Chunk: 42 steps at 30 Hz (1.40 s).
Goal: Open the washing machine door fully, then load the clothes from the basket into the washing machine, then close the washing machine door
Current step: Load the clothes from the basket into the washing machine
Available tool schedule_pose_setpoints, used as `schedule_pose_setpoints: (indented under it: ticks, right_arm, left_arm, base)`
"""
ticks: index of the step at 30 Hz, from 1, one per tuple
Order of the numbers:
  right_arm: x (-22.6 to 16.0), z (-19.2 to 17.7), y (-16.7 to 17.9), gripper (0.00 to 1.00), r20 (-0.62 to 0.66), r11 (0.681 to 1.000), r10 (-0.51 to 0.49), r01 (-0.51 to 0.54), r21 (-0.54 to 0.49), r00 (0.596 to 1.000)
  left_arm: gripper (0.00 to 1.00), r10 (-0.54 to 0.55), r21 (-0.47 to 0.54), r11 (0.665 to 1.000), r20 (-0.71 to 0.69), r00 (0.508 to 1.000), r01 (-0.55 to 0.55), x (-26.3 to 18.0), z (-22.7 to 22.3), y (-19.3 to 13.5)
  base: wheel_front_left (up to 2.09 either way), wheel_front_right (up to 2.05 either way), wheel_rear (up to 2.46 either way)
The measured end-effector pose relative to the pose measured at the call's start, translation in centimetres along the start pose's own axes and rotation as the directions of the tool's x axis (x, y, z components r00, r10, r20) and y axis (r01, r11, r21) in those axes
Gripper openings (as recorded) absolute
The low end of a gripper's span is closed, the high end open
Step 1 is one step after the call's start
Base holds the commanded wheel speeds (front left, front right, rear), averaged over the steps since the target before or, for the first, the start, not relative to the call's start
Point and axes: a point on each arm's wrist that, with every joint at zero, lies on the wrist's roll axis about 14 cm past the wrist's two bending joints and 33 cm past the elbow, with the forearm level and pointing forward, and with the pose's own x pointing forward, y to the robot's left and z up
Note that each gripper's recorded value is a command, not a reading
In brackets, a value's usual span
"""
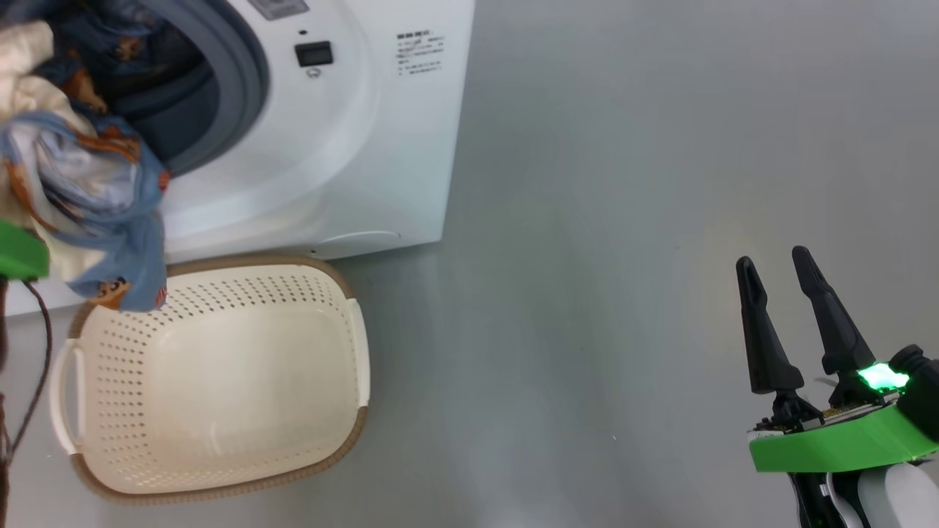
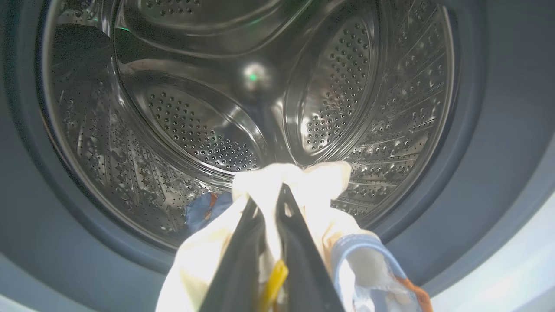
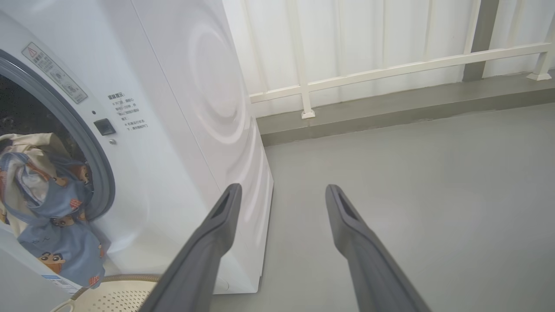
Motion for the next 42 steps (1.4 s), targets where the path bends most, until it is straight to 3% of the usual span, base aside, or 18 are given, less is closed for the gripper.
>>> schedule_pose_setpoints:
  ticks: [24, 34, 36, 37, 38, 42]
  right_arm:
    - [2.0, -3.7, -0.9, 1.00, -0.083, 1.000, -0.030, 0.030, -0.002, 0.996]
    - [2.0, -5.2, -1.7, 1.00, -0.127, 0.998, -0.058, 0.057, -0.011, 0.990]
    - [2.1, -5.7, -1.9, 1.00, -0.137, 0.998, -0.064, 0.063, -0.013, 0.988]
    - [2.8, -5.8, -1.6, 1.00, -0.131, 0.998, -0.055, 0.054, -0.013, 0.990]
    - [2.9, -5.9, -1.6, 1.00, -0.131, 0.999, -0.052, 0.051, -0.012, 0.990]
    - [3.2, -5.9, -1.3, 1.00, -0.129, 0.999, -0.044, 0.043, -0.010, 0.991]
  left_arm:
    - [0.00, -0.020, 0.051, 0.998, -0.125, 0.992, 0.026, 10.7, -4.8, -2.2]
    - [0.00, -0.028, 0.064, 0.998, 0.023, 0.999, 0.027, 14.7, -2.2, -2.6]
    - [0.00, -0.048, 0.053, 0.998, 0.142, 0.989, 0.041, 15.5, 0.8, -3.4]
    - [0.00, -0.033, 0.044, 0.999, 0.274, 0.961, 0.022, 15.6, 4.5, -3.1]
    - [0.00, -0.027, 0.043, 0.999, 0.298, 0.954, 0.015, 15.5, 5.2, -2.9]
    - [0.00, -0.020, 0.046, 0.999, 0.292, 0.956, 0.007, 15.0, 4.3, -2.6]
  base:
    - [0.00, 0.00, 0.00]
    - [0.00, 0.00, 0.00]
    - [0.00, 0.00, 0.00]
    - [0.00, 0.00, 0.00]
    - [0.00, 0.00, 0.00]
    - [0.00, 0.00, 0.00]
